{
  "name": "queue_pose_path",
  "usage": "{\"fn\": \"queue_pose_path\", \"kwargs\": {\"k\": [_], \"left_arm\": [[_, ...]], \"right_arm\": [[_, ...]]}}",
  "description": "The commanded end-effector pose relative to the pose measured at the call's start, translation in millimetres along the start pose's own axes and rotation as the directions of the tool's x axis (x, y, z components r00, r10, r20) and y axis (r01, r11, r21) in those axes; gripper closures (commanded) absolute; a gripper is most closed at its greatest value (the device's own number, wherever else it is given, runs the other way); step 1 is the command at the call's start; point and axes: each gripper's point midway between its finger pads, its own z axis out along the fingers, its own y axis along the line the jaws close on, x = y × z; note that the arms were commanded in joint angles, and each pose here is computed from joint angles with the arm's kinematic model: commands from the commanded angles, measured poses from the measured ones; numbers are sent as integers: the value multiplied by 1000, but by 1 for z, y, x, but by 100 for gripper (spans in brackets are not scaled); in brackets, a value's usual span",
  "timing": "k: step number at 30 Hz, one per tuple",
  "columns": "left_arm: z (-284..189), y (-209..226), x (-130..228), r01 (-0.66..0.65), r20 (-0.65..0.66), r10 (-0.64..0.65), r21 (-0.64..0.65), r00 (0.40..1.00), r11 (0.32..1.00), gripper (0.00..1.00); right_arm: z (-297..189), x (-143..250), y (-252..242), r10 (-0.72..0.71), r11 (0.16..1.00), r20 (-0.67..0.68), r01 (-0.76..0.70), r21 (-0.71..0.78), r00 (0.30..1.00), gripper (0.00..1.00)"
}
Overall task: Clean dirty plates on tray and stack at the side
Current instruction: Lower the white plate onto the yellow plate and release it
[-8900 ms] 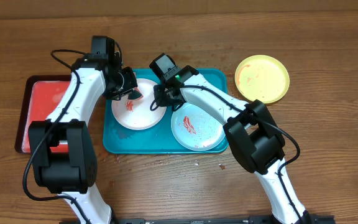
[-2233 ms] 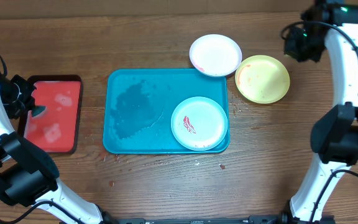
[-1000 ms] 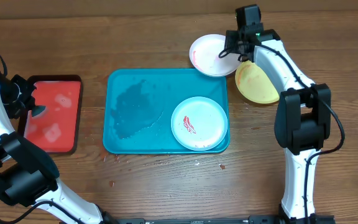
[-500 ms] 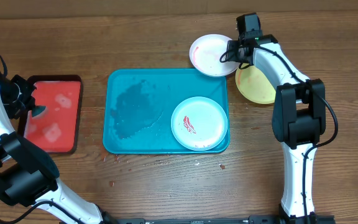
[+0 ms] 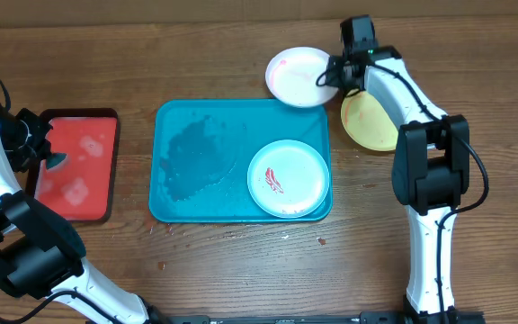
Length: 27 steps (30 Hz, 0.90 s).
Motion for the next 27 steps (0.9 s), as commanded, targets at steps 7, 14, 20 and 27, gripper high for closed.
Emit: {"fn": "queue_pose_path", "kwargs": {"k": [7,14,20,27], "left_arm": [[2,-1,4,-23,-19,23,2,1000,1000,96],[2,-1,4,-22,-19,22,2,1000,1000,96],[2,-3,4,-22,-20,23,13,1000,1000,96],[2,-5,3,-22,-17,23,24,1000,999,96]], "right_arm": [[-87,-63,27,36,998,97,-31,-58,995,96],[-138,-65,-1,68,998,41,-67,-10,997,96],[-148,-18,-70,154,984,-179,-133,120,972,96],[-157,17,-145,243,962,-334,-181,205,911,96]]}}
